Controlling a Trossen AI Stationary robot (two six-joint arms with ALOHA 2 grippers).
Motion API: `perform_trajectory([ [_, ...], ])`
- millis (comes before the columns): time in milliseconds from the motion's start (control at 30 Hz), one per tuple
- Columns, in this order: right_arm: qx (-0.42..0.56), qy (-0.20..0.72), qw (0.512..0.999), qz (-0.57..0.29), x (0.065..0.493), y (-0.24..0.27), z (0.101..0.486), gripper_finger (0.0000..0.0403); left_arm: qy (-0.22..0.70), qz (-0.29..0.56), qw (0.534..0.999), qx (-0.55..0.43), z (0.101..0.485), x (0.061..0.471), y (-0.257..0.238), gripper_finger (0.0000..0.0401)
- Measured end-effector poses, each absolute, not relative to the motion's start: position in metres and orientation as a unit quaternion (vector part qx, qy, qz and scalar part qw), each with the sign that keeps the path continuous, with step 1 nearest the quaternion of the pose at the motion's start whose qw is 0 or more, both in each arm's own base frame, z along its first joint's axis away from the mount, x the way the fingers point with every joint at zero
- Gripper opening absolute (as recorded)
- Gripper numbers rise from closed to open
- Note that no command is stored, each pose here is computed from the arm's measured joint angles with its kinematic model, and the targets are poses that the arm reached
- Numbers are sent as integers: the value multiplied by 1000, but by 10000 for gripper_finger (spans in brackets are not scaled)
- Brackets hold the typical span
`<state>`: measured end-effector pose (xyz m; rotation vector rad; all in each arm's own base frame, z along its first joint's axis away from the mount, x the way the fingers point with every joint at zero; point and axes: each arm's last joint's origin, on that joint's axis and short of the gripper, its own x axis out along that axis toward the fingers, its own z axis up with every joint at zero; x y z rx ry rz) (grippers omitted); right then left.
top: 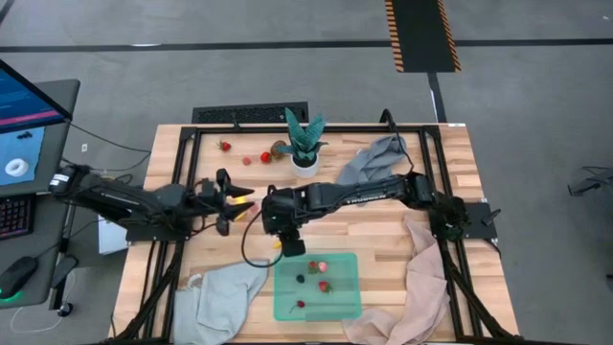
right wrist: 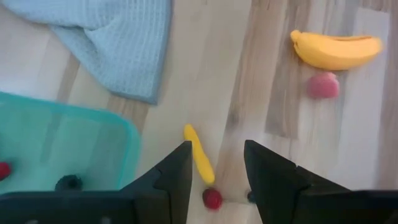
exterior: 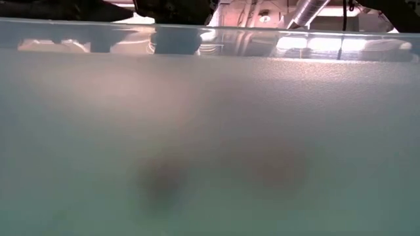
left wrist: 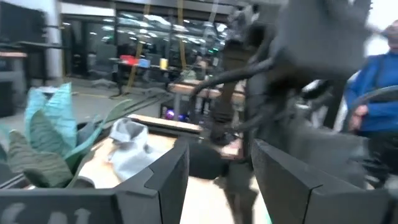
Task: Pick and placing Produce into tupperware
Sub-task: Put the yellow chili pepper into the green bin
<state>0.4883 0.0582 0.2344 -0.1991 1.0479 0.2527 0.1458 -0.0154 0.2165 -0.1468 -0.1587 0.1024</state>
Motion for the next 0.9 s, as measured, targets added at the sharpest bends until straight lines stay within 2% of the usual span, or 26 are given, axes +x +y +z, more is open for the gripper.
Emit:
perform_trajectory([
  [100,-104,531,832,127,486,58,219,170,-86,31,993,-75,222,130,-14,167],
  [467,-123,531,827,138,498,57,192,169,-139,17,987,-75,228,81,-7,167],
  [900,-129,561,805,142,505,46,154,169,-117,6,991,-64,225,83,-8,167],
])
